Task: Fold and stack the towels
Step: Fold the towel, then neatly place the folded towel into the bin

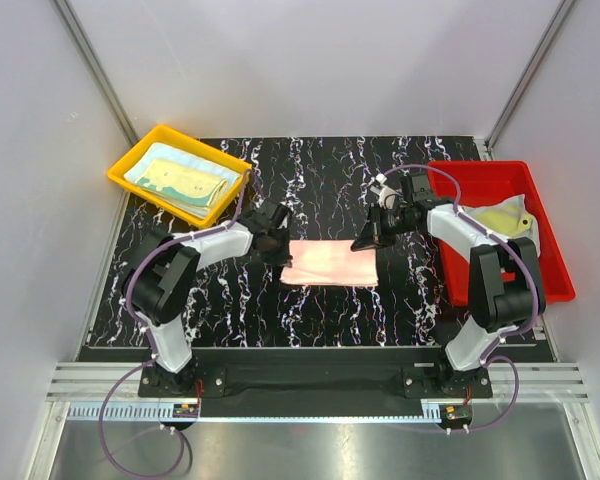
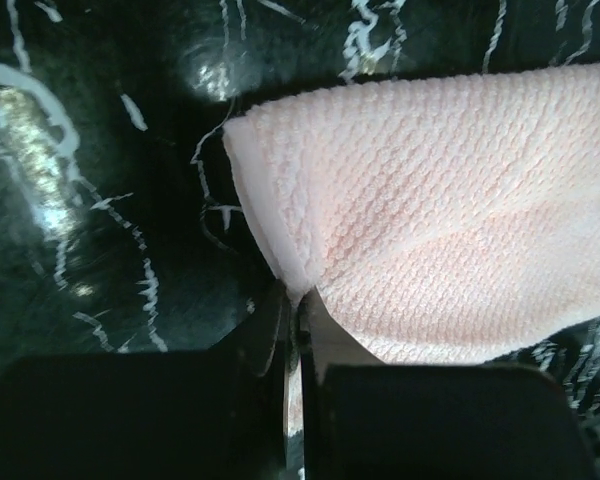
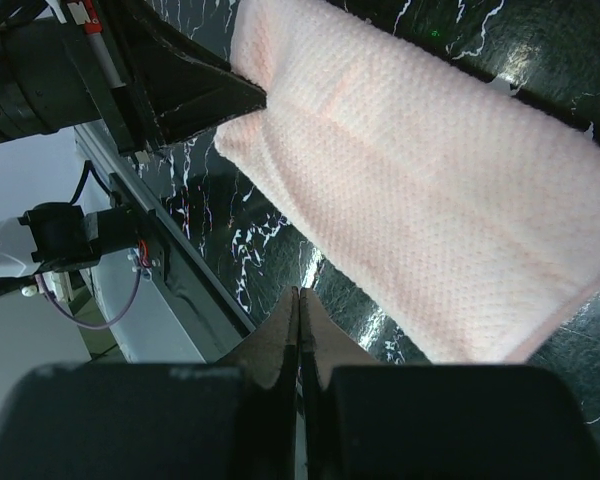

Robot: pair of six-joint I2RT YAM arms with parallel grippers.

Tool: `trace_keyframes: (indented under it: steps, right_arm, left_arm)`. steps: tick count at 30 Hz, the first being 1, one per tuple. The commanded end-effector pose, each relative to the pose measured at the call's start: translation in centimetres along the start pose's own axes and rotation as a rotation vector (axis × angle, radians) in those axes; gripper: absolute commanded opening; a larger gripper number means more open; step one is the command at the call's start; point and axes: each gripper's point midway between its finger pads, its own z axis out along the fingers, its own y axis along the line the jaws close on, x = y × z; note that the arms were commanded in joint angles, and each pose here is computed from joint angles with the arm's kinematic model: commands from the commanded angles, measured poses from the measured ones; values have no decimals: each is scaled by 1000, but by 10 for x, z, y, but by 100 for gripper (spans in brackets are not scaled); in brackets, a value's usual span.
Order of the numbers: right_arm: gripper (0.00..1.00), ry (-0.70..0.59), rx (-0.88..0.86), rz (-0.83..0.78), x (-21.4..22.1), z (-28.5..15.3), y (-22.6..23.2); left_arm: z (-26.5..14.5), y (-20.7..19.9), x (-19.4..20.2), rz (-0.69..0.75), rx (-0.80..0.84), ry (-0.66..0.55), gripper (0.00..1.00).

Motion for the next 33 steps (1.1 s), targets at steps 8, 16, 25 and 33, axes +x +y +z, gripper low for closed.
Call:
trace_keyframes:
  steps: [8,16,25,33]
  right_arm:
    - [4,-75,-19,-96,-22,-20,26]
    - [4,-102,-30,-123,-35,-26,36]
    - [4,-108,-36,-141,-52,-19,33]
    - [4,-101,-39,-137,-58,-11,27]
  left_arm:
    - [-73,45,-50,365,-305,-58,0]
    - [-121,93,-112,457,-472,-219,0]
    - [-166,149,-187,398,-643,-338,0]
    - [-196,187,-253,373,-746,-423,0]
